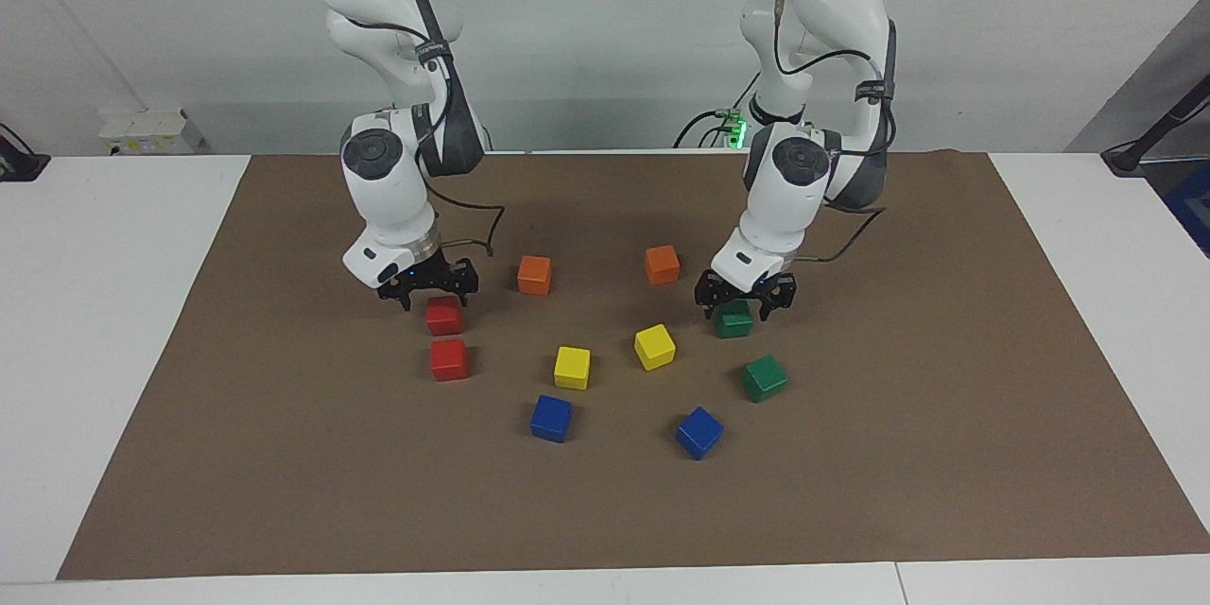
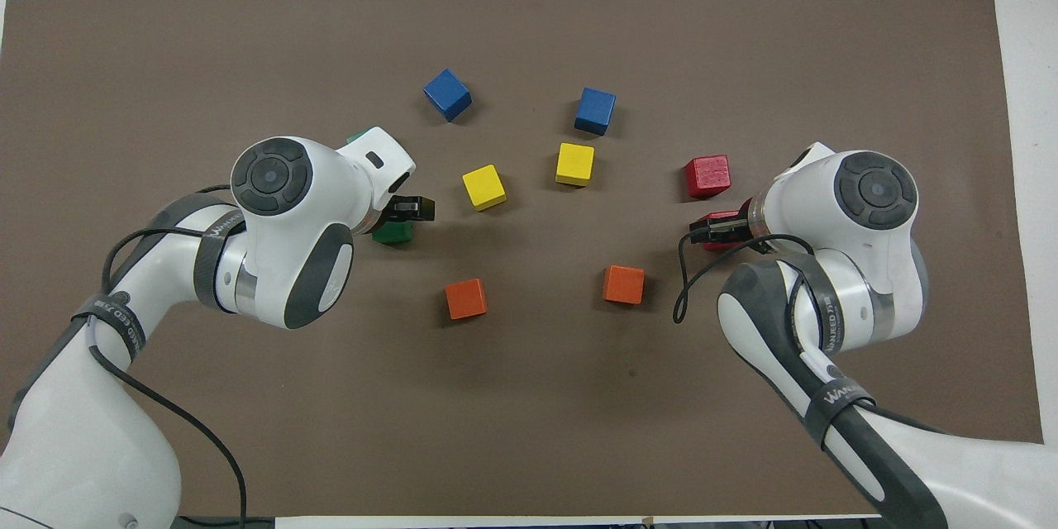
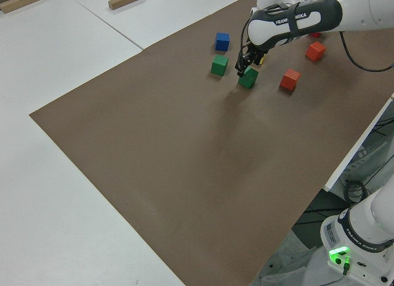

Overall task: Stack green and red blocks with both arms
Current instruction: 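Grasp the green cube with the left gripper while the right gripper grasps red, then carry the green cube outward with the left gripper while the right gripper carries red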

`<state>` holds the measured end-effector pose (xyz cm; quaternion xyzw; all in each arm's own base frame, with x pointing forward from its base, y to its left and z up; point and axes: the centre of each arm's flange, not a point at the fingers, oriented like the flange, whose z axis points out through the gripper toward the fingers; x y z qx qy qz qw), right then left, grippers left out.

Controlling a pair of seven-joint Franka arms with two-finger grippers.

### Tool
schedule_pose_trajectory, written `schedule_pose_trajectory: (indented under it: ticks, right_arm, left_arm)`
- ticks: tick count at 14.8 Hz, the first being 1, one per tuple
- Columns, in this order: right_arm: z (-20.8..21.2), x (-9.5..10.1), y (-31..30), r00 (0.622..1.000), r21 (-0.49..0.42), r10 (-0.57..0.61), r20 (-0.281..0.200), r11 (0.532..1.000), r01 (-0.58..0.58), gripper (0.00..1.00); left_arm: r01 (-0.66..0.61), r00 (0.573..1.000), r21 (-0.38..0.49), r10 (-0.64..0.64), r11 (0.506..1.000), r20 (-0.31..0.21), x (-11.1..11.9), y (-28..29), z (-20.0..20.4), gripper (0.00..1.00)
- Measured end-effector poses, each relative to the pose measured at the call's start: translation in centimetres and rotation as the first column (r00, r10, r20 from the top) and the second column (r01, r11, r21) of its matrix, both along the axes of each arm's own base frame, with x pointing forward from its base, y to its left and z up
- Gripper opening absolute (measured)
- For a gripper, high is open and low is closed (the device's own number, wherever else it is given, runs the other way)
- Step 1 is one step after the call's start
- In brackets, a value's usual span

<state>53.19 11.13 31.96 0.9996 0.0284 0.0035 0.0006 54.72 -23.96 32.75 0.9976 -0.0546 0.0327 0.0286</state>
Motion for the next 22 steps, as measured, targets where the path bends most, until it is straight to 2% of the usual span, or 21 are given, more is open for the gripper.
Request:
schedule_pose_trajectory:
  ticks: [7, 8, 9, 10, 11, 12, 13, 14, 17, 20, 22]
  right_arm:
    - [-0.3, -0.4, 0.0, 1.000, 0.002, 0.000, 0.010, 1.000, 0.000, 1.00]
    - [-0.4, -0.4, -0.1, 1.000, 0.002, 0.000, 0.011, 1.000, 0.000, 0.98]
    - [-0.5, -0.5, -0.1, 1.000, 0.002, 0.000, 0.011, 1.000, 0.000, 0.99]
    - [-0.6, -0.5, -0.1, 1.000, 0.002, 0.000, 0.011, 1.000, 0.000, 1.00]
    - [-0.6, -0.5, -0.1, 1.000, 0.002, 0.000, 0.012, 1.000, 0.000, 1.00]
    - [-0.6, -0.5, -0.1, 1.000, 0.003, 0.000, 0.015, 1.000, 0.000, 0.95]
    - [-0.7, -0.5, -0.1, 1.000, 0.003, 0.000, 0.015, 1.000, 0.000, 0.92]
    - [-0.8, -0.6, -0.1, 1.000, 0.003, 0.000, 0.015, 1.000, 0.000, 0.89]
    - [-0.9, -0.6, -0.1, 1.000, 0.003, 0.000, 0.014, 1.000, 0.000, 0.56]
    - [-0.8, -0.5, -0.2, 1.000, 0.003, -0.003, 0.014, 1.000, 0.003, 0.55]
    - [0.6, 0.4, -0.6, 1.000, -0.001, -0.015, -0.001, 1.000, 0.015, 0.55]
  left_arm:
    - [-0.001, 1.000, 0.006, 0.001, 1.000, -0.016, -0.2, 0.1, -1.9, 1.00]
    - [-0.001, 1.000, 0.004, 0.001, 1.000, -0.012, -0.2, 0.1, -2.0, 0.91]
    - [-0.004, 1.000, 0.002, 0.004, 1.000, -0.008, -0.1, 0.1, -2.1, 0.91]
    - [-0.008, 1.000, 0.000, 0.008, 1.000, -0.005, -0.1, 0.1, -2.2, 0.85]
    - [-0.008, 1.000, 0.000, 0.008, 1.000, -0.006, -0.1, 0.0, -2.3, 0.73]
    - [-0.006, 1.000, 0.001, 0.006, 1.000, -0.007, -0.1, -0.1, -2.3, 0.60]
    - [-0.005, 1.000, 0.001, 0.005, 1.000, -0.006, -0.2, -0.2, -2.3, 0.55]
    - [-0.005, 1.000, 0.000, 0.005, 1.000, -0.007, -0.2, -0.2, -2.3, 0.55]
    - [-0.018, 1.000, 0.001, 0.018, 1.000, -0.004, 0.1, 0.2, -2.1, 0.55]
    - [-0.086, 0.996, 0.005, 0.086, 0.996, -0.003, 2.1, 3.6, 1.0, 0.55]
    - [-0.143, 0.990, 0.008, 0.143, 0.990, -0.001, 3.1, 8.1, 4.3, 0.55]
